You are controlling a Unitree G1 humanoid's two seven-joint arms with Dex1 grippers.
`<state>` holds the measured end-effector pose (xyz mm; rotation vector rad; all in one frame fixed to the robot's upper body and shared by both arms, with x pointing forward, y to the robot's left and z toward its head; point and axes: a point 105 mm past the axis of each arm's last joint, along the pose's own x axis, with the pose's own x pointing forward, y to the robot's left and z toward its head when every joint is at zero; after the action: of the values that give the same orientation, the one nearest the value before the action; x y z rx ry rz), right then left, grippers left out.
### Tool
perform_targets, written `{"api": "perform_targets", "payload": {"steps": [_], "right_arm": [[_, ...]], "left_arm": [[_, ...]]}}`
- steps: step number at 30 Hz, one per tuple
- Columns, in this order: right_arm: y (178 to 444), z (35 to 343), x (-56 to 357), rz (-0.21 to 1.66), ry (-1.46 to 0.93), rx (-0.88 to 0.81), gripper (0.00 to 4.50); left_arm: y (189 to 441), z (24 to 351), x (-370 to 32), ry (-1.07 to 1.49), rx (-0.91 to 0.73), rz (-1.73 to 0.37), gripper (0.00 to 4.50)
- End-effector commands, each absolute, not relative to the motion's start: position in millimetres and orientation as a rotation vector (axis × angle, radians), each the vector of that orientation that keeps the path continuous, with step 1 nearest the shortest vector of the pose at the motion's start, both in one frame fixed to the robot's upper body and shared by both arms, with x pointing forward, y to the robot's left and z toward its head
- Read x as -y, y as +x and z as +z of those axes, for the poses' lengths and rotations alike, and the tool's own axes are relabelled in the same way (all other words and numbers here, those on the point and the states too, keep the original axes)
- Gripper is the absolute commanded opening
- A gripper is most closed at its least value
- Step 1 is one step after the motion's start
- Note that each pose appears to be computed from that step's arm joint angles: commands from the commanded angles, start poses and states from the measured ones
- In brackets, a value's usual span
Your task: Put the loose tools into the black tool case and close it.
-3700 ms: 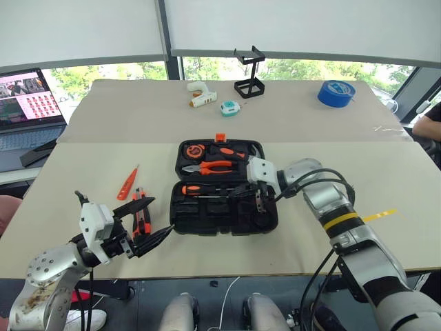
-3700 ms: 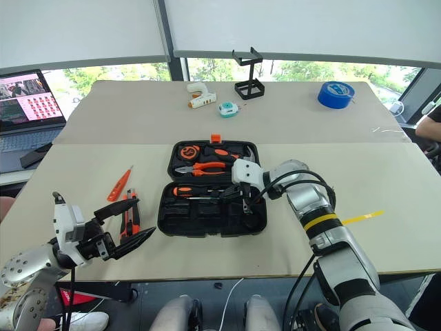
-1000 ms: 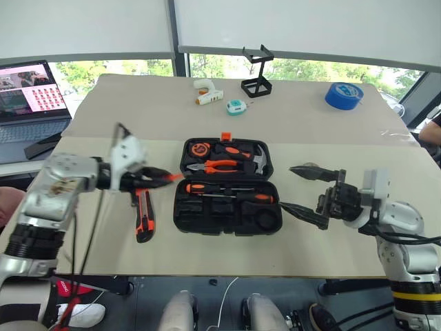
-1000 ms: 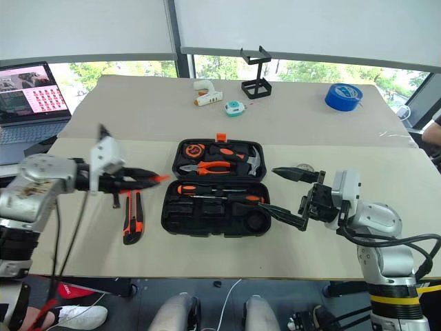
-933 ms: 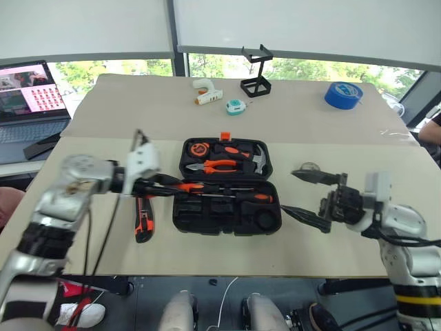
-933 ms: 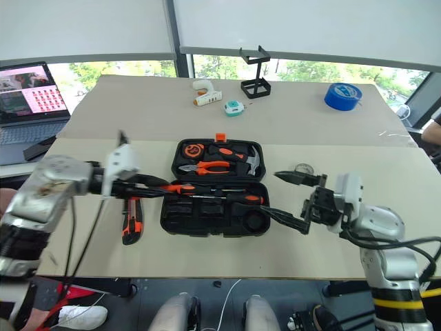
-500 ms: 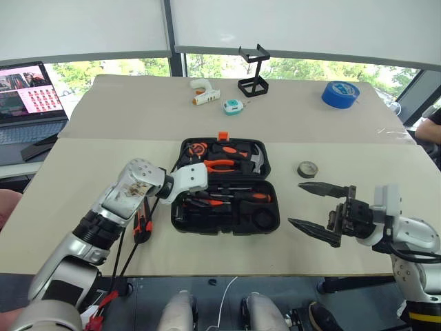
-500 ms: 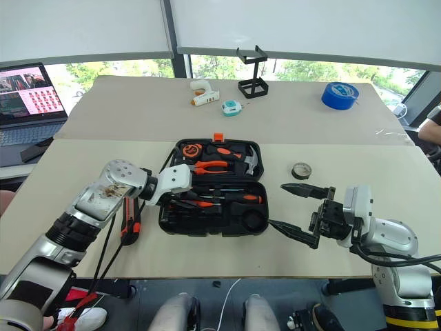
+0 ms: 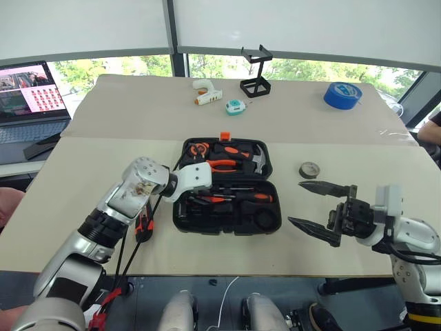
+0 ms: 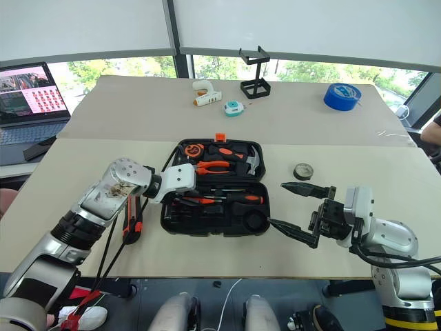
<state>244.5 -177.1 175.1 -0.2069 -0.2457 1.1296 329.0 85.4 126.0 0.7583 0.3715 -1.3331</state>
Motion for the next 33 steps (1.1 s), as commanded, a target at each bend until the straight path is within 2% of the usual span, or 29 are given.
{"api": "perform_targets", "payload": {"steps": [1, 10, 17, 26, 33], "right_arm": [[243.3, 187.9, 173.7, 1.127, -0.222, 0.304, 4.50], [242.9, 189.2, 170.9, 1.130, -0.215, 0.303, 4.50], [243.1, 190.0, 164.9, 1.130, -0.206, 0.303, 4.50], [244.8, 191.9, 159.5, 1.133, -0.196, 0.303, 4.50], [244.8, 193.8, 158.3, 1.136, -0.196, 0.303, 4.50]], "left_arm": [[318.4, 118.2, -78.6, 0.768, -0.380, -1.382, 0.41], [320.7, 119.0, -71.8, 0.737, -0.341, -1.384, 0.41], [317.8, 143.3, -56.4, 0.704, -0.253, -1.406, 0.41], [323.4, 127.3, -71.8, 0.775, -0.331, -1.336, 0.41], [315.6, 117.6, -73.4, 0.787, -0.375, -1.367, 0.41]]}}
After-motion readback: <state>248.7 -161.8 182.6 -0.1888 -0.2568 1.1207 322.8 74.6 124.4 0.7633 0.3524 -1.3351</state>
